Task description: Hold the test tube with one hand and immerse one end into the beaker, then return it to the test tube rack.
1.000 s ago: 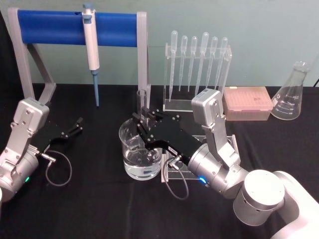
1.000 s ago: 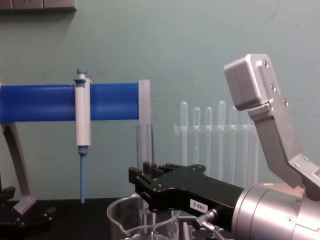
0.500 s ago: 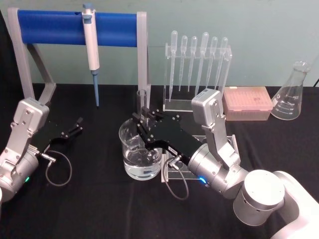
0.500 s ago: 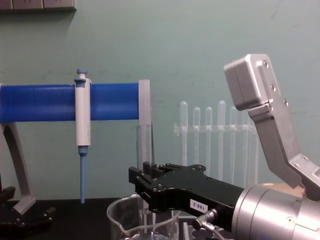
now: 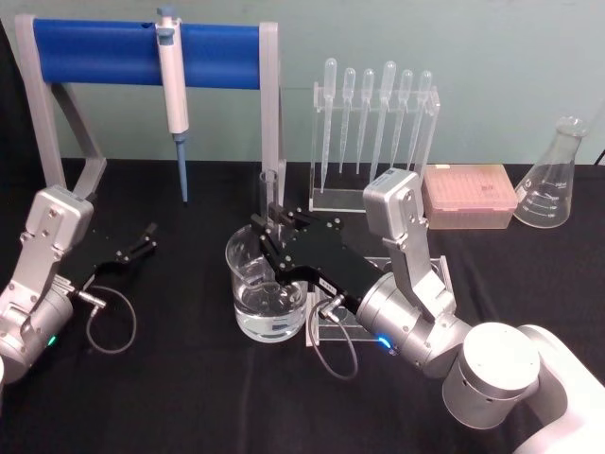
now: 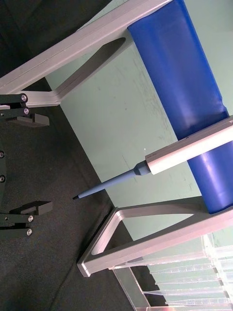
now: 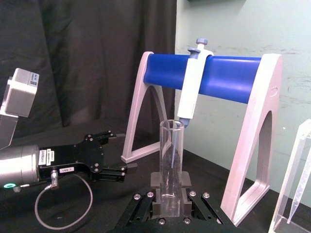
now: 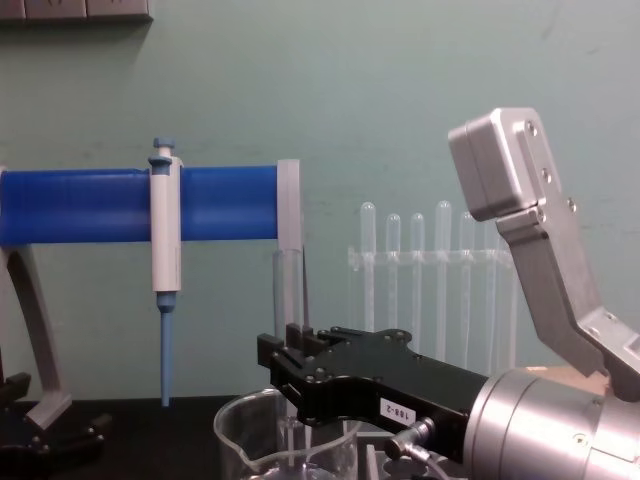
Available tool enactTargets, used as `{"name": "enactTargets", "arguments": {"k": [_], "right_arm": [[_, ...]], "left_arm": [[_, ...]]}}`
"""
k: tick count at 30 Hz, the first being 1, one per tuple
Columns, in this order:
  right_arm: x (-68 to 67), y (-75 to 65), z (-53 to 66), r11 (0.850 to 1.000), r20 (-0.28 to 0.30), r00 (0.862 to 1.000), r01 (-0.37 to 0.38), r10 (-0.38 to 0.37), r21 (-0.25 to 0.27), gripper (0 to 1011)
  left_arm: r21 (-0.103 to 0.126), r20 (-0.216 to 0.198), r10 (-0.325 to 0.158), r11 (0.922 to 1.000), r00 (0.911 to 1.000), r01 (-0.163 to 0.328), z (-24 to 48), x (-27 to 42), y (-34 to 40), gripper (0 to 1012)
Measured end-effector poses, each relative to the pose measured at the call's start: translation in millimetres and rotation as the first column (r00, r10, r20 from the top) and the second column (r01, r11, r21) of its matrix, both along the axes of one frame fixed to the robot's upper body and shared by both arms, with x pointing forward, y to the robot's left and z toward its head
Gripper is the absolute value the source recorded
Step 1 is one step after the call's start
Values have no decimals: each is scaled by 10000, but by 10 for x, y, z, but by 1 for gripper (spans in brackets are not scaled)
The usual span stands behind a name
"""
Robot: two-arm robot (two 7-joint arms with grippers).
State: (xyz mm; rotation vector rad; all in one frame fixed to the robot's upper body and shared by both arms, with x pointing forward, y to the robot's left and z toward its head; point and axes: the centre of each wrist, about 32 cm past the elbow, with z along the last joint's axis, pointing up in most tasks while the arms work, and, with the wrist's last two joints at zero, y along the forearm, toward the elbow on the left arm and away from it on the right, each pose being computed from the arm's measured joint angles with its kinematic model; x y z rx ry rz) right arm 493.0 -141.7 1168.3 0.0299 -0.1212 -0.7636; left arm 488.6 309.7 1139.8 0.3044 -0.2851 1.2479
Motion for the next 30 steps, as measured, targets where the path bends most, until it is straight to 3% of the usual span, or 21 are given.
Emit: {"name": "enactTargets", "arguments": {"k": [30], "right_arm": [[0,0,0,10000,1,10000,0,0,0,226]], "left_arm": [[0,0,0,10000,10000,0,0,0,0,1000]]}}
